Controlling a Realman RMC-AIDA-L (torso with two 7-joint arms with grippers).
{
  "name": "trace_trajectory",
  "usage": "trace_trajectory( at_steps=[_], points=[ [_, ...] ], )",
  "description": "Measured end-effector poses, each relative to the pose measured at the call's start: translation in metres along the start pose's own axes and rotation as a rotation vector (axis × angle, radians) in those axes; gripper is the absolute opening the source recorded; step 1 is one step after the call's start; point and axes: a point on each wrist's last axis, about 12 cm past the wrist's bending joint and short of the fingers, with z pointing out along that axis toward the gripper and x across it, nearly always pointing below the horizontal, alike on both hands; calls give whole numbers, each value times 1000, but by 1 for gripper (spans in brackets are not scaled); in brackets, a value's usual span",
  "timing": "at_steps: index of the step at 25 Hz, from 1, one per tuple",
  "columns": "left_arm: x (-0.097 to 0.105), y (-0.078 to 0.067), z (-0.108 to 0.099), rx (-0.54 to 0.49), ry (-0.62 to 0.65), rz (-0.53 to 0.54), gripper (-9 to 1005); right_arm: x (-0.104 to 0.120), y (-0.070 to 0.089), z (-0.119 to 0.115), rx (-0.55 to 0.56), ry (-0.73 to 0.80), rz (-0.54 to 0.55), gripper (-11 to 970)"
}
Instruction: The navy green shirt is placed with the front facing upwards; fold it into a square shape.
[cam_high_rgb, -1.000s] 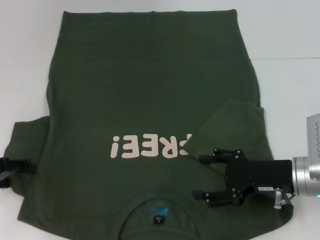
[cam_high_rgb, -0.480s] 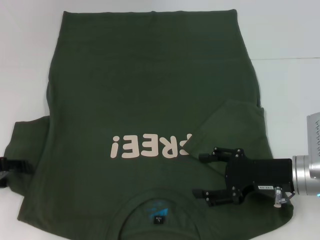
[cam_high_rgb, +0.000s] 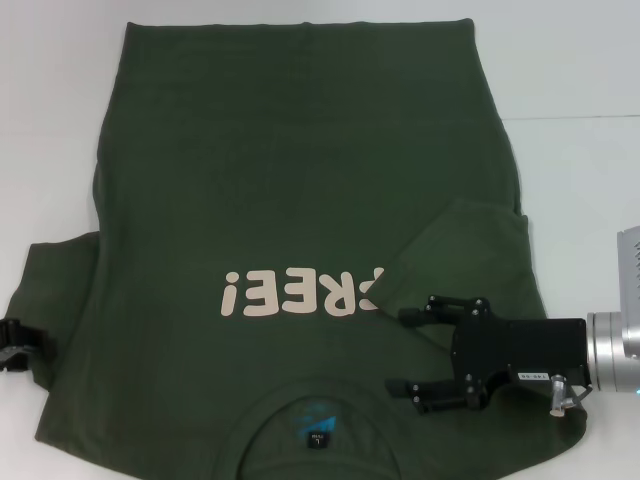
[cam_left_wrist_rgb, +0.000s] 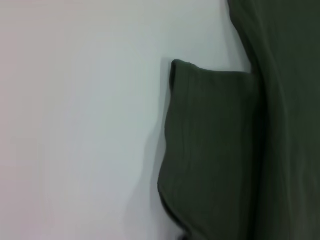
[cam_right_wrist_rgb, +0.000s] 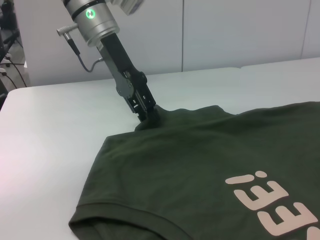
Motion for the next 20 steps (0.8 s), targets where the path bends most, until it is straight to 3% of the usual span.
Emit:
trace_trajectory(
  at_steps=[15,20],
  points=[
    [-1,-1,0,0,-2,15,3,1,0,0,1,0,2,896],
    [-2,0,-1,-19,-11,34,1,1,0,0,0,1,2,896]
  ],
)
